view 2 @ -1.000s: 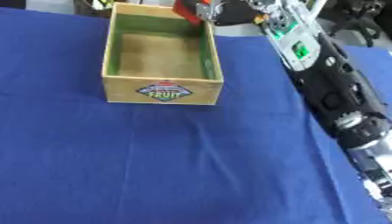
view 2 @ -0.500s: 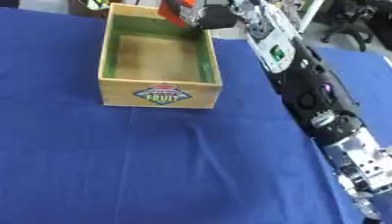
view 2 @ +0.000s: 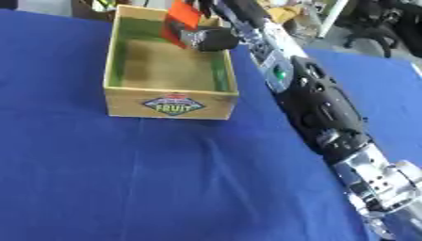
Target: Pick up objects on the table and place them in the box.
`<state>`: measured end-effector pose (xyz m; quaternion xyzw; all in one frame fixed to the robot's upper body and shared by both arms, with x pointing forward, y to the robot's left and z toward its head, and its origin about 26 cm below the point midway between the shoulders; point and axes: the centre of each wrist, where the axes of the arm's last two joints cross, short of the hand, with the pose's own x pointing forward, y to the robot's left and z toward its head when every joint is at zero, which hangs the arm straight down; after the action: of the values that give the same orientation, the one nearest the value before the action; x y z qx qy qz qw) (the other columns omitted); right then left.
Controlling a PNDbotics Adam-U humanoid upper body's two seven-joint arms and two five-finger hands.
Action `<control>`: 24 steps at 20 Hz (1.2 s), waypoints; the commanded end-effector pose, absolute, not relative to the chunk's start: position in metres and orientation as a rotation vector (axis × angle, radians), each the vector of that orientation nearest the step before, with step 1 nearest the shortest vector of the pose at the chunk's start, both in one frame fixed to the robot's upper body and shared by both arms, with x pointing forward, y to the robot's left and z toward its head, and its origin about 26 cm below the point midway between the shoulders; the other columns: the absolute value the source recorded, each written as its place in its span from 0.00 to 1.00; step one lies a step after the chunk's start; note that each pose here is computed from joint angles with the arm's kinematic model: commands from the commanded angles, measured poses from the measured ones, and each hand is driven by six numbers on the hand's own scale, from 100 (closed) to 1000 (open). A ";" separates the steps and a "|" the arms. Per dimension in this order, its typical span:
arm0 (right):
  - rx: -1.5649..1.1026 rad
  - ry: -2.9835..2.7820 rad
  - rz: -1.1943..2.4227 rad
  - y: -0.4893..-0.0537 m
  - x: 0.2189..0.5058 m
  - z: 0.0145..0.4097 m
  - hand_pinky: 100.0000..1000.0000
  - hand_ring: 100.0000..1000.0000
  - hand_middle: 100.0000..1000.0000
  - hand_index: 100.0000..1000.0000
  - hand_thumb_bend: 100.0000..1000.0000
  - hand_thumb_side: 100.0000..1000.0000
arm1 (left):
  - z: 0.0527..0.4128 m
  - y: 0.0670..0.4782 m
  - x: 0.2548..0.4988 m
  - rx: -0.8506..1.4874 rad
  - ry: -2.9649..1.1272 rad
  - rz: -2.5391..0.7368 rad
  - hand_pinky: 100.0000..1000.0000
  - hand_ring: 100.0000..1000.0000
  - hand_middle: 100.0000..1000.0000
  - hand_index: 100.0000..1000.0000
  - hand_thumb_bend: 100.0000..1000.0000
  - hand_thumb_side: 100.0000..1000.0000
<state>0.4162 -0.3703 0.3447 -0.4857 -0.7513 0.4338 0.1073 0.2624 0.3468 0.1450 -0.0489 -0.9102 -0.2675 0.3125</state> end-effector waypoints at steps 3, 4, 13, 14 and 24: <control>-1.577 -2.220 1.406 -0.363 0.412 0.356 0.47 0.48 0.22 0.14 0.00 0.93 | 0.152 0.345 0.262 -0.123 -2.421 -0.748 0.00 0.05 0.09 0.34 0.00 1.00; -1.601 -2.207 1.444 -0.362 0.412 0.355 0.47 0.49 0.22 0.15 0.00 0.94 | 0.152 0.345 0.262 -0.123 -2.421 -0.747 0.00 0.05 0.09 0.34 0.00 1.00; -1.655 -2.167 1.583 -0.357 0.416 0.347 0.49 0.51 0.30 0.23 0.00 0.96 | 0.152 0.345 0.262 -0.122 -2.421 -0.741 0.00 0.05 0.09 0.34 0.00 1.00; -1.658 -2.160 1.602 -0.356 0.416 0.347 0.52 0.56 0.40 0.41 0.00 1.00 | 0.153 0.345 0.262 -0.122 -2.421 -0.741 0.00 0.05 0.09 0.34 0.00 1.00; -1.712 -2.134 1.613 -0.355 0.419 0.345 0.53 0.54 0.34 0.36 0.00 0.90 | 0.153 0.345 0.262 -0.123 -2.420 -0.739 0.00 0.05 0.09 0.34 0.00 1.00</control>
<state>0.4236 -0.3496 0.3308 -0.5256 -0.6715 0.5223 -0.0069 0.2641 0.3448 0.1461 -0.0515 -0.9113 -0.2662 0.3100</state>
